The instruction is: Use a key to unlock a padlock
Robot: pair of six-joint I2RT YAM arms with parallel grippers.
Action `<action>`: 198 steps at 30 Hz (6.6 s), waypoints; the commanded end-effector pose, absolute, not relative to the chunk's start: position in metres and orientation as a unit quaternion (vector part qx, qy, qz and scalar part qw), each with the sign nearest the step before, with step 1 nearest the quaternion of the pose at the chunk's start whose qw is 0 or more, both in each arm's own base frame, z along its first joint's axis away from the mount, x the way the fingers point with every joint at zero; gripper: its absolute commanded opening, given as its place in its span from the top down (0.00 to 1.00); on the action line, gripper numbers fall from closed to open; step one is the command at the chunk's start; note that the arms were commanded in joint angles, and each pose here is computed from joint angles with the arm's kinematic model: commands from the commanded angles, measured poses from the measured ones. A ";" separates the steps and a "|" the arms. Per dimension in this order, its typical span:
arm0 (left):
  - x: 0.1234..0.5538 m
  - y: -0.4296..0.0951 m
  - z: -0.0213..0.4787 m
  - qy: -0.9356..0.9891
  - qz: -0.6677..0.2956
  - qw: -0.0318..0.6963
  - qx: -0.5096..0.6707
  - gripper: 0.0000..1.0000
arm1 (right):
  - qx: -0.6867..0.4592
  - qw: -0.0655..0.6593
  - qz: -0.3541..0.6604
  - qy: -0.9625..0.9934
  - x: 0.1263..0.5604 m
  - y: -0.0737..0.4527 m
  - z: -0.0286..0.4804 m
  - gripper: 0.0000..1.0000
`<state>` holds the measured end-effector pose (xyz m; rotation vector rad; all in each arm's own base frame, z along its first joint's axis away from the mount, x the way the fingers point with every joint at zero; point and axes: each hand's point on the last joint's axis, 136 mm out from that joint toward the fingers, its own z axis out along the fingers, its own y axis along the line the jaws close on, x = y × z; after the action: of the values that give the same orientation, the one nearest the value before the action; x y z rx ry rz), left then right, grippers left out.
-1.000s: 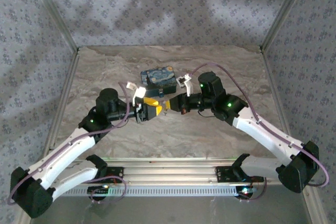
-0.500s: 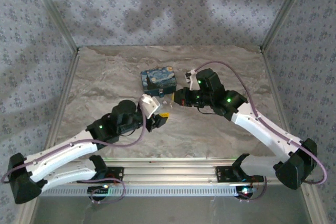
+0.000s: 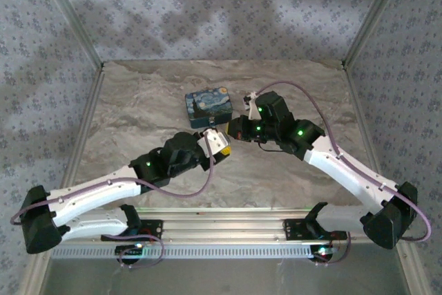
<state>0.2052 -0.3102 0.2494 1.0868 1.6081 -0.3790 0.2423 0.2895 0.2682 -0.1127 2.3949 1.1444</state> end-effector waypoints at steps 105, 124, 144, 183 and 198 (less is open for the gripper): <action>0.187 -0.277 0.342 0.629 -0.583 0.420 0.298 0.81 | -0.191 0.347 0.505 0.767 0.209 0.294 0.340 1.00; 0.195 -0.286 0.342 0.621 -0.633 0.390 0.248 0.47 | -0.178 0.361 0.485 0.776 0.220 0.297 0.344 1.00; 0.191 -0.301 0.337 0.613 -0.670 0.340 0.245 0.66 | -0.185 0.360 0.511 0.758 0.213 0.303 0.351 1.00; 0.189 -0.297 0.328 0.619 -0.661 0.347 0.244 0.78 | -0.168 0.352 0.526 0.756 0.217 0.310 0.342 1.00; 0.194 -0.288 0.323 0.628 -0.648 0.360 0.236 1.00 | -0.171 0.344 0.524 0.761 0.220 0.315 0.337 1.00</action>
<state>0.1987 -0.2948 0.3156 0.5842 1.6674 -1.6992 0.2232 0.3102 0.3351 -0.4246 1.9869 1.3354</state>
